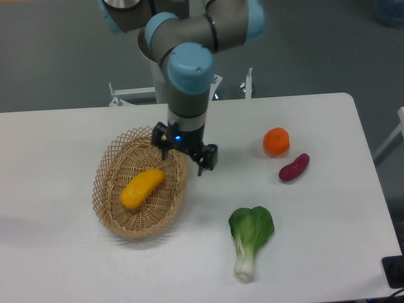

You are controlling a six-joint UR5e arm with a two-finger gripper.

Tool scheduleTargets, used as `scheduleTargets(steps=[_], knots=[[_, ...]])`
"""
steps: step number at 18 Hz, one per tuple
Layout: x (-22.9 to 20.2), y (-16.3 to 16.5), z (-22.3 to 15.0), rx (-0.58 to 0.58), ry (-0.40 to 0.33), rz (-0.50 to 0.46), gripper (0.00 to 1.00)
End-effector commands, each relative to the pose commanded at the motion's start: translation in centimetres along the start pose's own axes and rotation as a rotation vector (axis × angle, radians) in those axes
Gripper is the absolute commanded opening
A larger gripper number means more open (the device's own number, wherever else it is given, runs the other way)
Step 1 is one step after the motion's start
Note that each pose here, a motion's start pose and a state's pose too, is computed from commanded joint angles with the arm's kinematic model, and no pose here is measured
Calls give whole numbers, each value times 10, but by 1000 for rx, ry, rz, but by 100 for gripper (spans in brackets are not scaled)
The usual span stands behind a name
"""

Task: Pick up the mango from the basket
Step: 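Move the open gripper over the wicker basket above the yellow mango, then lower the gripper onto the yellow mango and close on it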

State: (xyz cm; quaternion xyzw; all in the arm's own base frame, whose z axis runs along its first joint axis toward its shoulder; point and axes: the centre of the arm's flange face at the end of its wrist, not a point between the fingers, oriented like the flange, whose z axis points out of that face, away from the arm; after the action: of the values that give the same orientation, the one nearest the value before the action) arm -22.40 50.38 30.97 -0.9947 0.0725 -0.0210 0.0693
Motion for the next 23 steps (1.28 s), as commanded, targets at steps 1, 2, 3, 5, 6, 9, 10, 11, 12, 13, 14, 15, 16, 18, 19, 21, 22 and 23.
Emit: scheduleTargets(steps=[1,2,3,5,6,9,10,11,12,13,14,15,16,18,19,21,22,23], knots=[[6,-7,11,-8,8,20,100],[11,-12,20,-16,14,30,100],[13,-15,27,-20,16,36,100],[20,-24,40,-18,15,57,100],[25,-27,43,-23,12,68,100],[31,-31,58,-43,10,84,100],[33,-31,65,-52,15,89,100],[40,-30,75,-69,25,98,100],[44,-26,81,-80,17,103,100],[44,-25,83,-80,-7,107,100],[45,-26,84,-73,-19,111,100],[47,-28,87,-74,-22,117,100],[50,-29,95,-81,-14,121,100],[50,-29,95,-80,-13,99,100],[49,-29,95,-77,-17,92,100],[48,-30,99,-76,-20,88,100],[49,-30,100,-74,-21,79,100],[47,-30,100,-71,-25,68,100]])
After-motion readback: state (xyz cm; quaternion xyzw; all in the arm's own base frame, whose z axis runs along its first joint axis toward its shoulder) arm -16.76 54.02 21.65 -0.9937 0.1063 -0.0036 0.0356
